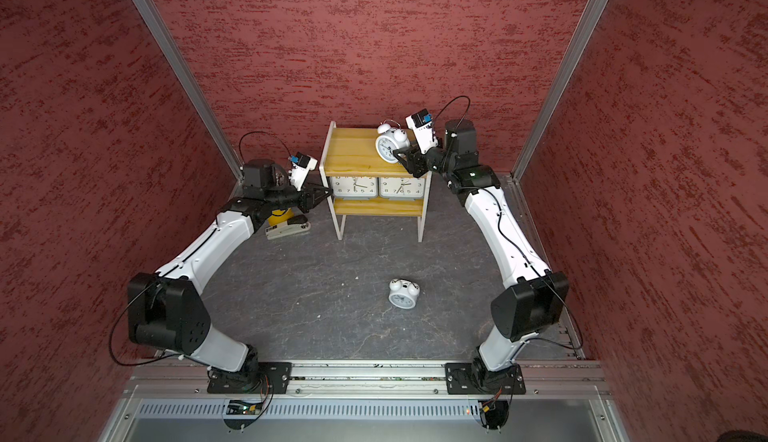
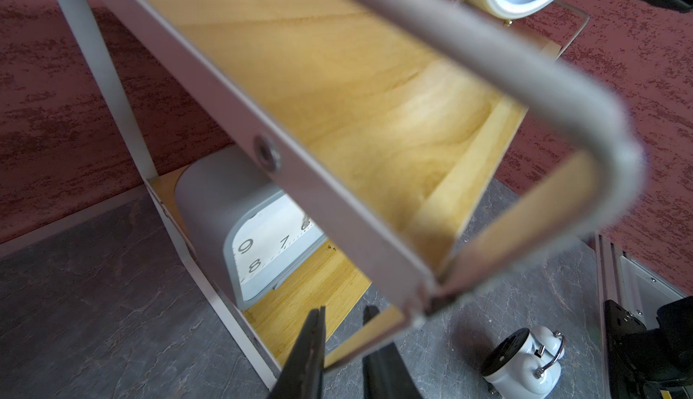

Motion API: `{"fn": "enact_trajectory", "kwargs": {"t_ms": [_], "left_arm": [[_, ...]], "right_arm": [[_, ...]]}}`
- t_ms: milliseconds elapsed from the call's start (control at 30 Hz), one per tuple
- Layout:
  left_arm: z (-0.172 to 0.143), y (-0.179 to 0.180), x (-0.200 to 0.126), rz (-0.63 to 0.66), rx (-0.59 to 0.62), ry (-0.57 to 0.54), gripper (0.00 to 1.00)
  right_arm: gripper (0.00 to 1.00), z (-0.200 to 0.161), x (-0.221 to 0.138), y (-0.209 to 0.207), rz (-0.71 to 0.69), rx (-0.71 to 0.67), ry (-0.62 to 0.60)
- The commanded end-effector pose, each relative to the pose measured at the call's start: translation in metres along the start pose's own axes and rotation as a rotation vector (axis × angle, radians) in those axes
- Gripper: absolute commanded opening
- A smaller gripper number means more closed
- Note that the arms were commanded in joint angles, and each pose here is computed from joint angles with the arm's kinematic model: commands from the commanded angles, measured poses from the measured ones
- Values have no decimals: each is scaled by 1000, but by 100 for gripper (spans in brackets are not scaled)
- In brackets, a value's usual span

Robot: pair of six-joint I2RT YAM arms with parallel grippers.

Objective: Place the alarm clocks on the shelf by style
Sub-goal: Adjust the shelf at the center of the board, then place the alarm on the shelf.

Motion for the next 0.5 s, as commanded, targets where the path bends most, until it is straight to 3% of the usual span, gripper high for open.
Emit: {"fn": "enact_trajectory", "kwargs": {"t_ms": [0,300,467], "left_arm": [[4,-13,3,-66,25,4,21],[3,-13,3,-62,27,9,21],[4,-13,2,-61,29,8,21]], "right_arm": [[26,22,-13,-9,-63,-47,-56],[28,10,-16,-15,-85,-28,-38],[43,2,-15,-15,-68,-10,-18]]}}
Point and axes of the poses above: each gripper's point midway between its finger pads, its own x axis out along the fingers, its own y axis along the line the jaws close on, z = x × y, the point moved 5 cm from there along -x, back along the fingers, and after that the axes turned 12 degrees about -x, right-handed, at the moved point
